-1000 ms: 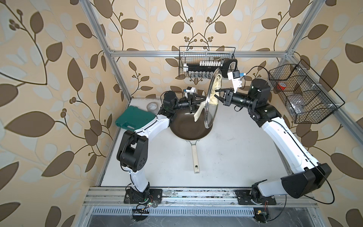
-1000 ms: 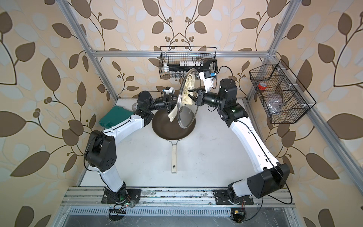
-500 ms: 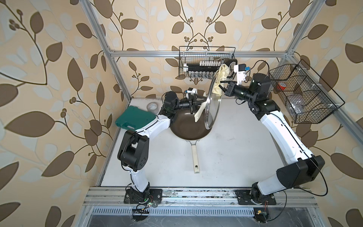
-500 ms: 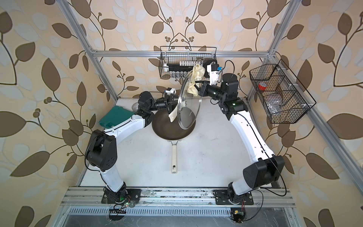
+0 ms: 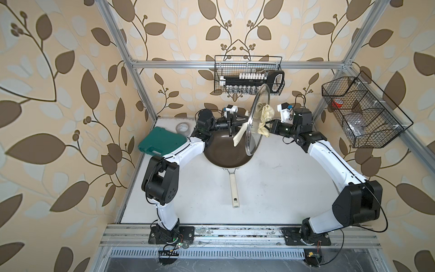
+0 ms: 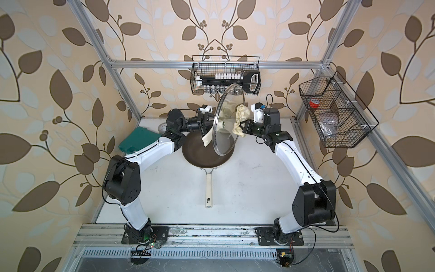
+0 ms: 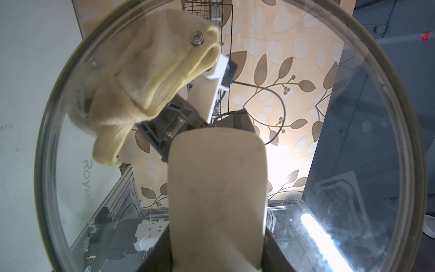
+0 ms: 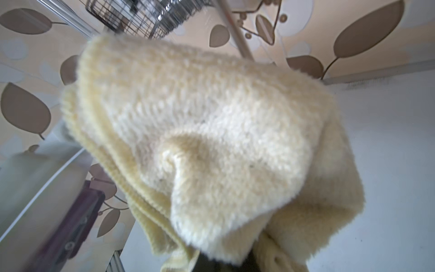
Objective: Wipe the pot lid with a cloth
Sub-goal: Wipe the pot lid.
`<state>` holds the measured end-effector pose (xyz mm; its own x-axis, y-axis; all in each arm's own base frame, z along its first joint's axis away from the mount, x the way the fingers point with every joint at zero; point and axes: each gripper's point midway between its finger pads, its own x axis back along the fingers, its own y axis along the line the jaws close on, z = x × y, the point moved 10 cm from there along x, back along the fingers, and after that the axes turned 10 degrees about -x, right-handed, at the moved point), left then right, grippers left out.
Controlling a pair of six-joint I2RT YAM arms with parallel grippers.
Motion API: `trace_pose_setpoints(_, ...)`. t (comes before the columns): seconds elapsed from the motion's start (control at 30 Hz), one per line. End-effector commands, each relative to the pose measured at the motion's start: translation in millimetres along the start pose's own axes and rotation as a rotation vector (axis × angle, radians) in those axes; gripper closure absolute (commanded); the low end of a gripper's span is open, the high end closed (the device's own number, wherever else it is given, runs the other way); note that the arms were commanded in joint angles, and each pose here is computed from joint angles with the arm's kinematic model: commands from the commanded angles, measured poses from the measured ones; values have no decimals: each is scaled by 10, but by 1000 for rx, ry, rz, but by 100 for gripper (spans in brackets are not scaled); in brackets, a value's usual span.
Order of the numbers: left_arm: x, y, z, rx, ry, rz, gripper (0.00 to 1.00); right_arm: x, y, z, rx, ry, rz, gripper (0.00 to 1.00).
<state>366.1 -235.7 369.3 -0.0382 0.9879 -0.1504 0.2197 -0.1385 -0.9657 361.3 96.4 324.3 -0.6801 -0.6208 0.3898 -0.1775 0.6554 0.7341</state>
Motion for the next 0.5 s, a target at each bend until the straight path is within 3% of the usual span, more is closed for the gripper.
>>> trace_pose_setpoints(0.0,-3,-930,83,-359,-61,224,100,151,242,164,77,41,-110,100)
trace_pose_setpoints(0.13,-21,-888,12,-338,-100,227,100,251,510,350,155,107,-207,100)
trace_pose_setpoints(0.3,-34,-823,-30,-320,-112,237,100,480,861,428,265,93,-380,100)
trace_pose_setpoints(0.47,-27,-776,-22,-315,-112,237,100,478,825,341,260,49,-302,100)
